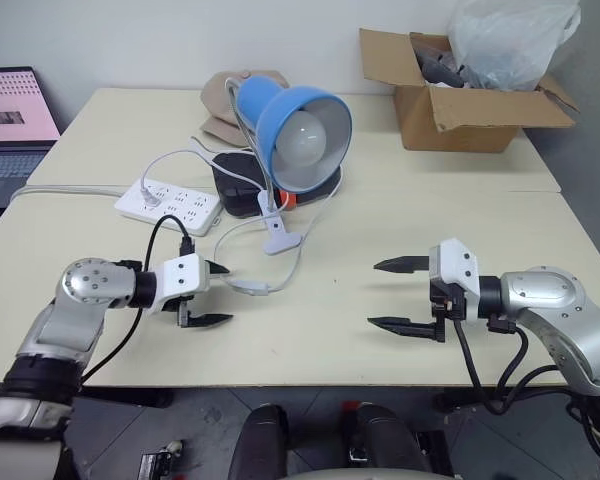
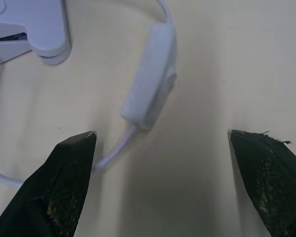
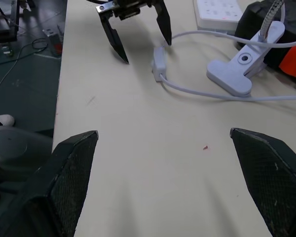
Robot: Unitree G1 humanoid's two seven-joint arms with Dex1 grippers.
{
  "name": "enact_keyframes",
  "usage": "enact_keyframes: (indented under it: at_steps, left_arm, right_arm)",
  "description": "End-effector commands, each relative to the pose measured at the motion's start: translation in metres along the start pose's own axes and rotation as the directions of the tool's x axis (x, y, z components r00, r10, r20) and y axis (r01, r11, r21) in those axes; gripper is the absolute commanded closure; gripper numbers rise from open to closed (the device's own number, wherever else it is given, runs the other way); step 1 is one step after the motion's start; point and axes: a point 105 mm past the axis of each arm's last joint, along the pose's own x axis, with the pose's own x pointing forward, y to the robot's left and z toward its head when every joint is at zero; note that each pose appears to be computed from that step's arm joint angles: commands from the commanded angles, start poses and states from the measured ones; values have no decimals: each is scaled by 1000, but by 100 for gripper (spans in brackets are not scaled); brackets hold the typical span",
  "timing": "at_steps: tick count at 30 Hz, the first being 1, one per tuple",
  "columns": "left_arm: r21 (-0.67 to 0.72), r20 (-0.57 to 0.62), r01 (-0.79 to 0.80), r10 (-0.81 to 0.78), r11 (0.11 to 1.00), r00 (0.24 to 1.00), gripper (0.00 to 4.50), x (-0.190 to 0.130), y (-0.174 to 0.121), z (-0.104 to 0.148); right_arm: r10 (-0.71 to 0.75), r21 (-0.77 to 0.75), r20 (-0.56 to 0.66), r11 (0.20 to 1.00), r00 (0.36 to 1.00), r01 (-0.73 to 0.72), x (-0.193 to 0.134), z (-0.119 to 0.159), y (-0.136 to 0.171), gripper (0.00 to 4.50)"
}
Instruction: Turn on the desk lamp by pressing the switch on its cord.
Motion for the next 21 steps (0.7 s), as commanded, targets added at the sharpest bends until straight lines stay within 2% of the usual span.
enact_keyframes:
  at_steps: [1, 4, 7, 20, 21]
  left_arm:
    - [31, 14, 13, -13, 999, 1000, 0, 3, 4, 3]
    - [44, 19, 38, -39, 998, 999, 49, 6, 4, 4]
    - [54, 22, 56, -57, 997, 998, 124, 7, 3, 5]
    - [81, 55, 81, -86, 993, 995, 405, 14, 2, 16]
    - [87, 70, 93, -99, 992, 993, 411, 16, 0, 21]
  right_arm:
    - [-14, -35, 12, 999, 1000, 14, -4, 9, 2, 0]
    - [-19, -32, 9, 999, 1000, 19, -5, 10, 3, 0]
    - [-25, -32, 6, 999, 1000, 25, -5, 10, 3, 0]
    - [-35, -35, 5, 999, 999, 35, -5, 12, 1, 0]
    - [-39, -35, 4, 999, 999, 39, -6, 11, 1, 0]
